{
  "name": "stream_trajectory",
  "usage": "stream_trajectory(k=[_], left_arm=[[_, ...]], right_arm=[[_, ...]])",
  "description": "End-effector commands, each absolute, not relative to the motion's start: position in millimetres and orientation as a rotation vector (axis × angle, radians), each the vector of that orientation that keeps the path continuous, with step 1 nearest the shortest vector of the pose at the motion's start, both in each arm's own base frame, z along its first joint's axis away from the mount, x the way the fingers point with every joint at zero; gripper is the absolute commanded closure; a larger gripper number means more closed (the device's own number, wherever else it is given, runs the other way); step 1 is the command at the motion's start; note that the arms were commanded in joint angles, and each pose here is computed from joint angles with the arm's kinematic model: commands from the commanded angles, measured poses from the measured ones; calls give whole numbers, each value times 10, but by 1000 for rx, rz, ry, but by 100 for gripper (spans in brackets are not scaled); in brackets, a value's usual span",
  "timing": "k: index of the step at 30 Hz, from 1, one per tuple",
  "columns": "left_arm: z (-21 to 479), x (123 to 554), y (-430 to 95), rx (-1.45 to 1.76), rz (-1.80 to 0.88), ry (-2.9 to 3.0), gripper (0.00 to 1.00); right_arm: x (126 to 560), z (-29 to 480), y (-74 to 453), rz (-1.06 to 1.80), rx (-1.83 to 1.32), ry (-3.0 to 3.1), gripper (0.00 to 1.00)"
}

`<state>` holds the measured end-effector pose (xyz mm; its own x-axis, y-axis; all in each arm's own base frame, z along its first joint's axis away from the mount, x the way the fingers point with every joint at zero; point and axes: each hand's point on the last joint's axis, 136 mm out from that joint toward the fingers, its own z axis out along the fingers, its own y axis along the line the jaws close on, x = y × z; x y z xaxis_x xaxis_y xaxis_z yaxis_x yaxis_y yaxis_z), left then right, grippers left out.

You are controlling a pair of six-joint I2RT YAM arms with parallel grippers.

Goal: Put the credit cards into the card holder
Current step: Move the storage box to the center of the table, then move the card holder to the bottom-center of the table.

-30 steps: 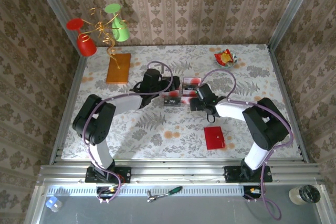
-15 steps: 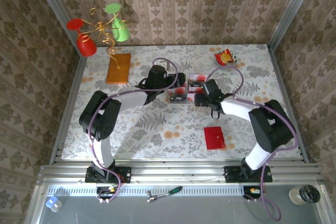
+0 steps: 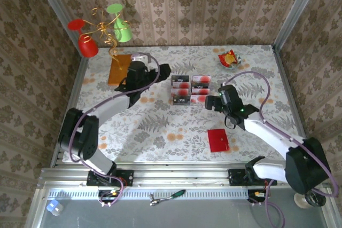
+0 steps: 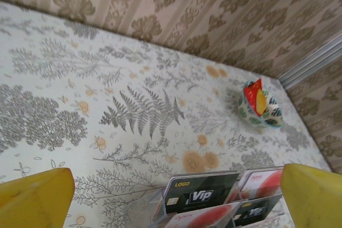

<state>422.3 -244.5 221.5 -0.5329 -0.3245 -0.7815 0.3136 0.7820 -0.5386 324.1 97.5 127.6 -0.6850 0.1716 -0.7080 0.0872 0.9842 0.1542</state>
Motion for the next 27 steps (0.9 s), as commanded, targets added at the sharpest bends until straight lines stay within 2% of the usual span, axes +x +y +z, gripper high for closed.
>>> stream_trajectory(k=[1, 8, 13, 18, 22, 27], left_arm=[[2238, 4043, -2337, 15, -786, 2008, 0], [2013, 3605, -2241, 7, -763, 2126, 0], [1641, 3167, -2240, 24, -697, 2266, 0], [1403, 2820, -2276, 6, -690, 2312, 0], [1391, 2697, -2384, 63, -649, 2306, 0], [1403, 2679, -2581, 136, -635, 2300, 0]], right_arm=[[2996, 1181, 807, 105, 302, 2389, 0], [2592, 1023, 943, 314, 321, 2476, 1], [2179, 789, 878, 335, 408, 2618, 17], [1891, 603, 804, 355, 527, 2673, 27], [1757, 526, 697, 302, 581, 2694, 32], [1713, 403, 714, 307, 607, 2729, 33]])
